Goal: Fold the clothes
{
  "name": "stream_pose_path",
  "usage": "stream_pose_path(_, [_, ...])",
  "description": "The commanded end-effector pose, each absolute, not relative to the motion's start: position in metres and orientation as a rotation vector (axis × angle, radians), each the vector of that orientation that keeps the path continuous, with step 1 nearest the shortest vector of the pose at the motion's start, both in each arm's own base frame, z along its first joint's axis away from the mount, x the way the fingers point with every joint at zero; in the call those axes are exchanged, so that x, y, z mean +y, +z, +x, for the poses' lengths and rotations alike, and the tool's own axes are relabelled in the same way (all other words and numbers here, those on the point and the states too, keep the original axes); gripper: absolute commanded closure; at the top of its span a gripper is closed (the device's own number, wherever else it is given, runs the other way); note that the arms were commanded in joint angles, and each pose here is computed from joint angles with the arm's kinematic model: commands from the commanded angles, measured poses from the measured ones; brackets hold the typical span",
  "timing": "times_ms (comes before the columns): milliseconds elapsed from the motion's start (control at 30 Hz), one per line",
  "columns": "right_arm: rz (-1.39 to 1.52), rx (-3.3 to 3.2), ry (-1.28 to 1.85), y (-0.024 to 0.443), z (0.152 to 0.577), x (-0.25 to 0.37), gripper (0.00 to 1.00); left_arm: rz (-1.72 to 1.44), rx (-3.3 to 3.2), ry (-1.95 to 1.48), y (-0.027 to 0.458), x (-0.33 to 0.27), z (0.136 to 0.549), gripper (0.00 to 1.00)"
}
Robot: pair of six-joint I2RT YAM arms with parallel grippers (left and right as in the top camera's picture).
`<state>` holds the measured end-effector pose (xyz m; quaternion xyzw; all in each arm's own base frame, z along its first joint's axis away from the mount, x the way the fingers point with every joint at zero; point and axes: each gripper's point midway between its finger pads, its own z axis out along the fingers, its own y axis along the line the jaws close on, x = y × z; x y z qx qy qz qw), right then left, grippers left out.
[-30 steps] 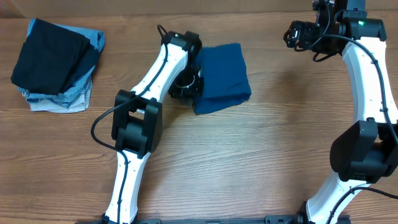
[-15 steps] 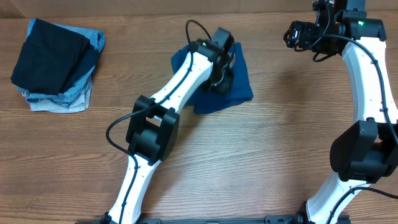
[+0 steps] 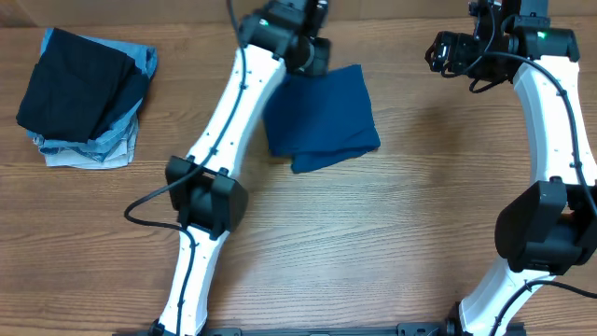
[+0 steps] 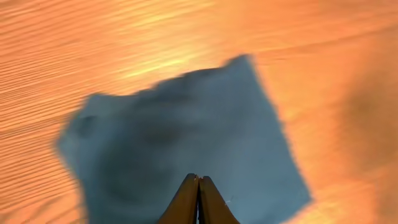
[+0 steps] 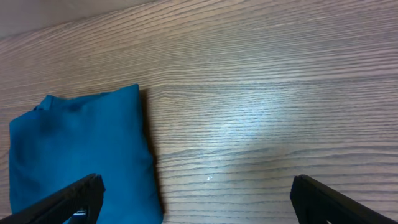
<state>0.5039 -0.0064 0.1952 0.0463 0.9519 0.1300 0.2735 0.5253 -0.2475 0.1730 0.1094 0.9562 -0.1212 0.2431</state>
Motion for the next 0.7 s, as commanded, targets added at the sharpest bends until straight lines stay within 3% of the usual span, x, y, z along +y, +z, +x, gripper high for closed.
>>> stream_pose_path(0, [0.119, 2.529, 0.343, 0.209, 0.505, -0.006, 0.00, 0.189, 2.682, -0.147, 0.134, -0.205, 0.539, 0.93])
stream_pose_path(133, [0.119, 2.528, 0.343, 0.209, 0.505, -0.006, 0.00, 0.175, 2.794, -0.117, 0.059, -0.194, 0.536, 0.91])
stream_pose_path(333, [0.120, 2.529, 0.343, 0.209, 0.505, -0.006, 0.00, 0.174, 2.811, -0.127, 0.021, -0.194, 0.535, 0.90])
stream_pose_path(433, [0.119, 2.528, 0.343, 0.209, 0.505, -0.006, 0.00, 0.179, 2.691, -0.211, 0.084, -0.209, 0.553, 0.95])
stream_pose_path(467, [0.119, 2.529, 0.343, 0.209, 0.505, -0.006, 0.00, 0.160, 2.635, -0.249, 0.128, -0.214, 0.555, 0.95])
stream_pose_path(567, [0.119, 2.528, 0.343, 0.209, 0.505, -0.006, 0.00, 0.094, 2.598, -0.288, 0.190, -0.210, 0.542, 0.87])
stream_pose_path(600, [0.119, 2.528, 0.343, 0.209, 0.505, -0.006, 0.00, 0.086, 2.618, -0.294, 0.195, -0.207, 0.534, 0.84])
stream_pose_path(667, [0.120, 2.529, 0.343, 0.209, 0.505, -0.006, 0.00, 0.108, 2.749, -0.345, 0.178, -0.211, 0.507, 0.67])
